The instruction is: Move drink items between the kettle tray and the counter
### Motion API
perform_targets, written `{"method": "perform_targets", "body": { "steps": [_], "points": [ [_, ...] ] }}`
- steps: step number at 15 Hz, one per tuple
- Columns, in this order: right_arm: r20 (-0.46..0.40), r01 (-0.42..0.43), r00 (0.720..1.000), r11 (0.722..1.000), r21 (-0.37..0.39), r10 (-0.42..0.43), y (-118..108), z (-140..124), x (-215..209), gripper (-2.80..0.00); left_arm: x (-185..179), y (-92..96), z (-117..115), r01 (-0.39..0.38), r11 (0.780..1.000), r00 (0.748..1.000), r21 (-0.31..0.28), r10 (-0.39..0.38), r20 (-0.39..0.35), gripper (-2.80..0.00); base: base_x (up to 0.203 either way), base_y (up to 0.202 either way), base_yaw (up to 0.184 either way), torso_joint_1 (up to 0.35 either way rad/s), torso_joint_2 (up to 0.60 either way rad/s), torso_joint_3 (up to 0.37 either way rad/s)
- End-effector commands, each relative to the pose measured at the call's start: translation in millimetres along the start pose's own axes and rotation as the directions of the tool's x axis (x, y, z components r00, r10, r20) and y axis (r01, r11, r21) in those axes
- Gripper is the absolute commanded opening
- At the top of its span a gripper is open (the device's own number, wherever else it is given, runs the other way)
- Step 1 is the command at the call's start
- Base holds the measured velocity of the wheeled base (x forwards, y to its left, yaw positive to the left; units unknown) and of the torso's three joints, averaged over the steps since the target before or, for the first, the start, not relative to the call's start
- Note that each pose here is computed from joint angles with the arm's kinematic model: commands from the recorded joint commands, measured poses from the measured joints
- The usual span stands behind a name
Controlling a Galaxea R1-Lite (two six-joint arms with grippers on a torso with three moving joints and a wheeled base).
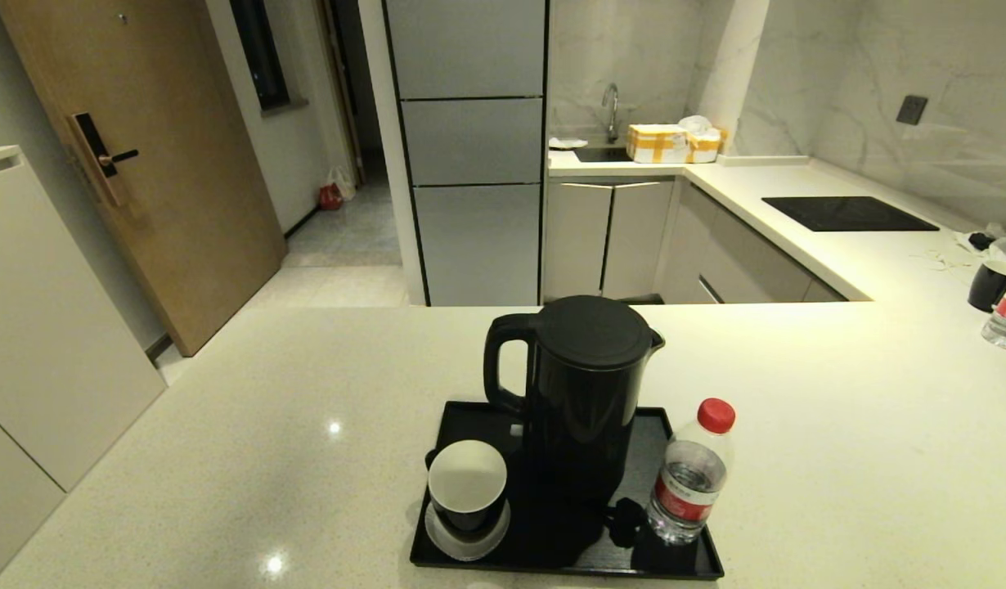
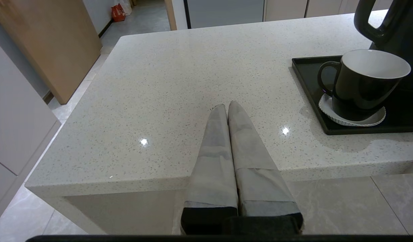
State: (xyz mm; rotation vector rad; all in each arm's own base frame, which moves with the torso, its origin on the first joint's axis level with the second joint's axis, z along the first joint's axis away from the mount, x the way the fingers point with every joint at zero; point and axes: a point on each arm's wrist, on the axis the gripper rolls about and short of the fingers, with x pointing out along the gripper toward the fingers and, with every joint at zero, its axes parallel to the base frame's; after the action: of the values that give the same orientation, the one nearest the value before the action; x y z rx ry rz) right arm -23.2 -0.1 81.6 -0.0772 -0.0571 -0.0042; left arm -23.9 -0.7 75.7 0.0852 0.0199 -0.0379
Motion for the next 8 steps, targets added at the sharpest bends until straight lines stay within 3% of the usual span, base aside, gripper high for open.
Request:
{"method": "perform_targets", "body": {
  "steps": [1,8],
  "points": [
    [-0.070,-0.012,0.997,1.000,0.016,0.014,0.8,-7.6,0.2,-2.80,0.0,0.0,-0.1,0.000,1.000,1.000,0.000,0.000,0.000,-2.80,0.000,0.000,0.000,0.000,0.00,0.000],
    [-0.072,-0.010,0.997,1.000,0.024,0.012,0.8,-7.9,0.0,-2.80,0.0,0.0,-0.1,0.000,1.000,1.000,0.000,0.000,0.000,-2.80,0.000,0.000,0.000,0.000,0.00,0.000]
  ]
}}
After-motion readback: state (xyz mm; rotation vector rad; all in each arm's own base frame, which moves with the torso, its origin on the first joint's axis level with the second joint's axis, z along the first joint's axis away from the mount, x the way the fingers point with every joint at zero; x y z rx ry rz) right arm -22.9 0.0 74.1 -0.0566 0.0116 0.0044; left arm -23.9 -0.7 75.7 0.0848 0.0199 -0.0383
